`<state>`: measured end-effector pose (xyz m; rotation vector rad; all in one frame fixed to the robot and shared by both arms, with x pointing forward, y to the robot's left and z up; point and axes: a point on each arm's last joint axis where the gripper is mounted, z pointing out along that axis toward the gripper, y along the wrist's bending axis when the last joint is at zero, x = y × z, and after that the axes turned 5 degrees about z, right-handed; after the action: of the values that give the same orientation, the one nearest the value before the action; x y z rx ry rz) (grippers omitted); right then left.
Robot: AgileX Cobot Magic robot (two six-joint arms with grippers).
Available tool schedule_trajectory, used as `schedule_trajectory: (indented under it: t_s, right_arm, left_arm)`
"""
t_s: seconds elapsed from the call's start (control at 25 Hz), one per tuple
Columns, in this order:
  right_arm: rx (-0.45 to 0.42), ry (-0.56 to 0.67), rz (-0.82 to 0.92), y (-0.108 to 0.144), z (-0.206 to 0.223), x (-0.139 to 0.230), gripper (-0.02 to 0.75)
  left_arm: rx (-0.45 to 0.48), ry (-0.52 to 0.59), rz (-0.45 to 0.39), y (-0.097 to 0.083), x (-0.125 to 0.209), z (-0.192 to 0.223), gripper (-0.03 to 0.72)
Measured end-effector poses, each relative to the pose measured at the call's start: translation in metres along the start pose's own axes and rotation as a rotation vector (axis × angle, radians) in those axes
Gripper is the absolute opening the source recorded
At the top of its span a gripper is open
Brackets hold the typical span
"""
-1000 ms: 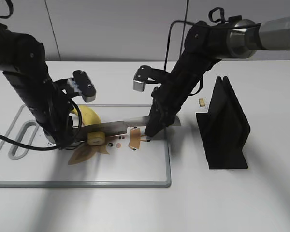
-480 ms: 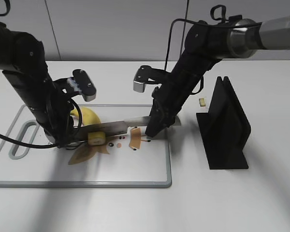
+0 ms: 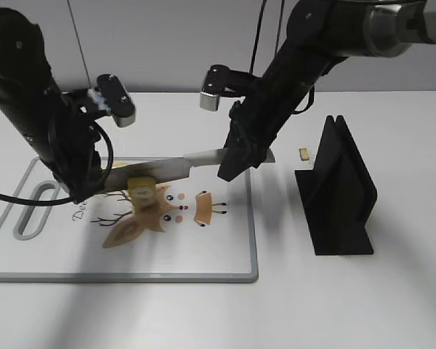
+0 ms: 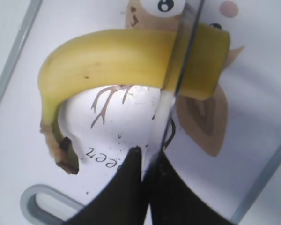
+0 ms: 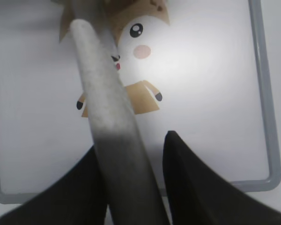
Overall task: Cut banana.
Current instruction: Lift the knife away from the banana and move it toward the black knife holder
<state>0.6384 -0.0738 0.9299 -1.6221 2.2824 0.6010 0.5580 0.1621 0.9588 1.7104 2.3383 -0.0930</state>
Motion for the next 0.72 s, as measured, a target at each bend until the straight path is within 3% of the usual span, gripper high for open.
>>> schedule_trajectory:
  t_s: [0.36, 0.72]
  right_arm:
    - [0.021, -0.045, -0.023, 0.012, -0.031, -0.013, 0.27]
    - [0.0, -0.038, -0.034, 0.016, -0.036, -0.014, 0.265]
  left_arm:
    - [-0.039, -0.021, 0.035, -0.001, -0.006, -0.042, 0.004]
    - [-0.022, -0.014, 0.039, -0.002, -0.007, -0.045, 0.004]
